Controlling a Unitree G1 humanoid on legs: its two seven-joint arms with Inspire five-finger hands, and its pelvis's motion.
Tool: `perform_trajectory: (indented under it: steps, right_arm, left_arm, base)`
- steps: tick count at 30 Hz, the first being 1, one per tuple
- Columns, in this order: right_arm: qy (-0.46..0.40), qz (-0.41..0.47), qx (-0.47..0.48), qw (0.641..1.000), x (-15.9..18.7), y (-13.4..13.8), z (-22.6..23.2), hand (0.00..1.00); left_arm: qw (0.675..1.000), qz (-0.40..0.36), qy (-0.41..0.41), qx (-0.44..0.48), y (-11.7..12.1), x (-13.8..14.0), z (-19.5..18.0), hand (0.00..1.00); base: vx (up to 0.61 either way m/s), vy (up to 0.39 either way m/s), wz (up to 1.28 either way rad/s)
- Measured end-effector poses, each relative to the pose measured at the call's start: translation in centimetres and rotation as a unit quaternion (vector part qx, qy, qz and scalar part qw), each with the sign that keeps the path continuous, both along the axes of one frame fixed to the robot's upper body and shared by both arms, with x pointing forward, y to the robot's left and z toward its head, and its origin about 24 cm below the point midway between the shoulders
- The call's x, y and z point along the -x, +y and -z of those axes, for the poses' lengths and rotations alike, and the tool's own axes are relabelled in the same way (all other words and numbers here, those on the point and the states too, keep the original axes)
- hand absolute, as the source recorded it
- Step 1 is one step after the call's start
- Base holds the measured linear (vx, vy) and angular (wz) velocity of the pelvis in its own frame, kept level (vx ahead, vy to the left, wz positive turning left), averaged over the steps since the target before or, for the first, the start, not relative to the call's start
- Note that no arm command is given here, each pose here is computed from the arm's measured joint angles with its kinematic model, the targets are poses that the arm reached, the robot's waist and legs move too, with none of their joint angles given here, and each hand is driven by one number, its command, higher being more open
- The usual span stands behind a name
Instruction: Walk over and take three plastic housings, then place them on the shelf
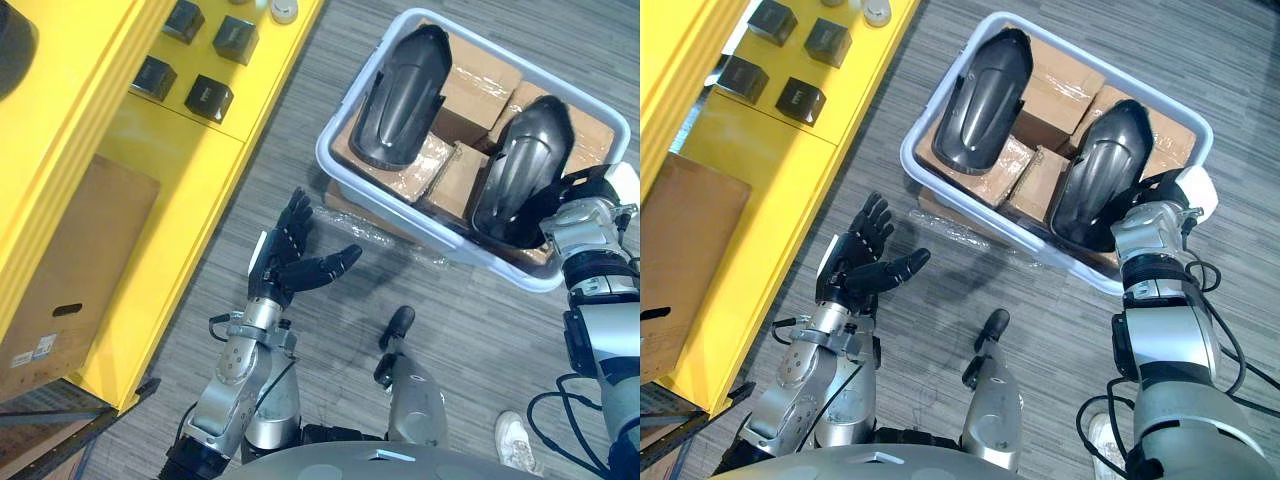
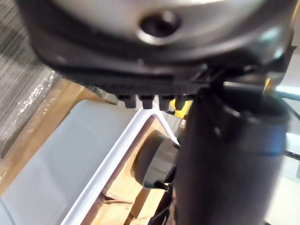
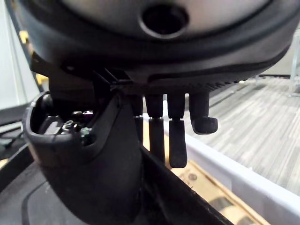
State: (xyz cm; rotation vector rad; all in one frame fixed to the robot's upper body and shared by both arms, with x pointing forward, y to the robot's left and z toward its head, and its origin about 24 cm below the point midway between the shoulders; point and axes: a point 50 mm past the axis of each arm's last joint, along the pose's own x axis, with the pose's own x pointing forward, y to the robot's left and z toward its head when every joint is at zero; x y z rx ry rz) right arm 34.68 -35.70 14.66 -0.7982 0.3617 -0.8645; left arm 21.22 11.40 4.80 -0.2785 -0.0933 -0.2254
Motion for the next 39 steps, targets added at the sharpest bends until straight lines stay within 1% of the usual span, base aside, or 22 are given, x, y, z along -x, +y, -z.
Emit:
perform_trajectory:
  steps: [1, 3, 5, 6, 9, 12, 14, 16, 17, 19, 20, 22, 23, 24, 27, 29, 32, 34, 39]
  right_arm:
    - [-0.015, 0.000, 0.004, 1.000, 0.0, 0.1, -0.4, 0.00]
    - [-0.073, -0.003, 0.035, 0.997, 0.2, -0.1, -1.9, 0.00]
    - [-0.147, -0.013, 0.076, 0.986, 0.8, -0.1, -3.9, 0.00]
    - [-0.165, -0.018, 0.085, 0.983, 0.9, 0.0, -4.3, 0.00]
    - [-0.247, -0.056, 0.125, 0.959, 1.6, 1.5, -5.8, 0.00]
    - [-0.280, -0.105, 0.154, 0.942, 2.2, 3.5, -5.4, 0.00]
    - [-0.280, -0.129, 0.152, 0.939, 2.3, 4.9, -4.1, 0.00]
    - [-0.279, -0.154, 0.133, 0.938, 2.8, 6.6, -2.2, 0.00]
    - [-0.277, -0.160, 0.134, 0.938, 2.8, 7.1, -1.8, 0.00]
    - [-0.269, -0.190, 0.123, 0.936, 3.1, 8.9, -0.4, 0.00]
    - [-0.267, -0.200, 0.121, 0.935, 3.1, 9.5, -0.2, 0.00]
    - [-0.259, -0.244, 0.115, 0.927, 2.9, 11.5, 0.4, 0.00]
    - [-0.256, -0.256, 0.114, 0.925, 2.9, 12.1, 0.6, 0.00]
    - [-0.246, -0.280, 0.105, 0.922, 2.8, 13.2, 1.1, 0.00]
    - [-0.234, -0.322, 0.081, 0.914, 2.9, 15.2, 2.0, 0.00]
    - [-0.223, -0.338, 0.064, 0.912, 3.1, 16.0, 2.8, 0.00]
    - [-0.210, -0.353, 0.043, 0.911, 3.4, 16.8, 3.9, 0.00]
    - [-0.194, -0.380, 0.025, 0.904, 3.6, 18.1, 4.8, 0.00]
    - [-0.180, -0.420, 0.000, 0.889, 3.9, 19.9, 5.5, 0.00]
  left_arm:
    - [1.000, -0.002, 0.002, 0.001, 0.1, 0.2, 0.1, 1.00]
    - [1.000, -0.007, 0.002, 0.005, 0.3, 0.7, 0.0, 1.00]
    - [1.000, -0.009, -0.006, 0.010, 0.4, 1.0, -0.4, 1.00]
    - [1.000, -0.010, -0.009, 0.010, 0.5, 1.0, -0.6, 1.00]
    - [0.999, -0.006, -0.029, 0.013, 0.7, 0.8, -1.3, 1.00]
    - [0.998, 0.026, -0.052, 0.013, 0.3, 0.6, -2.2, 1.00]
    - [0.997, 0.051, -0.053, 0.018, -0.2, 0.4, -2.3, 1.00]
    - [0.994, 0.089, -0.046, 0.042, -1.1, -0.1, -2.7, 1.00]
    - [0.993, 0.098, -0.041, 0.053, -1.3, -0.3, -2.8, 1.00]
    - [0.987, 0.132, -0.019, 0.093, -2.8, -1.3, -3.3, 1.00]
    - [0.985, 0.141, -0.014, 0.102, -3.2, -1.5, -3.4, 1.00]
    - [0.979, 0.167, 0.009, 0.120, -4.9, -2.9, -3.5, 1.00]
    - [0.978, 0.167, 0.017, 0.120, -5.2, -3.3, -3.4, 1.00]
    - [0.979, 0.163, 0.034, 0.120, -5.8, -4.0, -3.0, 1.00]
    - [0.988, 0.120, 0.054, 0.077, -6.5, -4.9, -2.2, 1.00]
    - [0.993, 0.084, 0.068, 0.054, -6.4, -5.6, -1.5, 1.00]
    - [0.994, 0.068, 0.074, 0.034, -6.1, -6.1, -1.1, 1.00]
    - [0.995, 0.053, 0.077, 0.032, -5.8, -6.4, -1.0, 1.00]
    - [0.994, 0.015, 0.105, 0.029, -5.1, -6.7, 0.0, 1.00]
  base:
    - [-0.02, -0.032, -0.12]
    - [0.00, -0.015, -0.18]
    - [0.01, -0.011, -0.06]
    - [0.02, -0.011, -0.05]
    - [0.03, -0.008, -0.09]
    - [0.06, -0.007, -0.10]
    - [0.08, -0.002, -0.15]
    - [0.09, 0.006, -0.18]
    - [0.07, 0.007, -0.18]
    - [0.04, 0.003, -0.14]
    - [0.03, -0.009, -0.10]
    - [0.01, -0.017, -0.11]
    - [-0.02, -0.024, -0.11]
    - [-0.02, -0.025, -0.10]
    - [-0.02, -0.014, -0.17]
    - [-0.01, -0.008, -0.17]
    - [-0.01, -0.003, -0.10]
    - [-0.01, -0.001, -0.10]
    - [0.00, 0.000, -0.01]
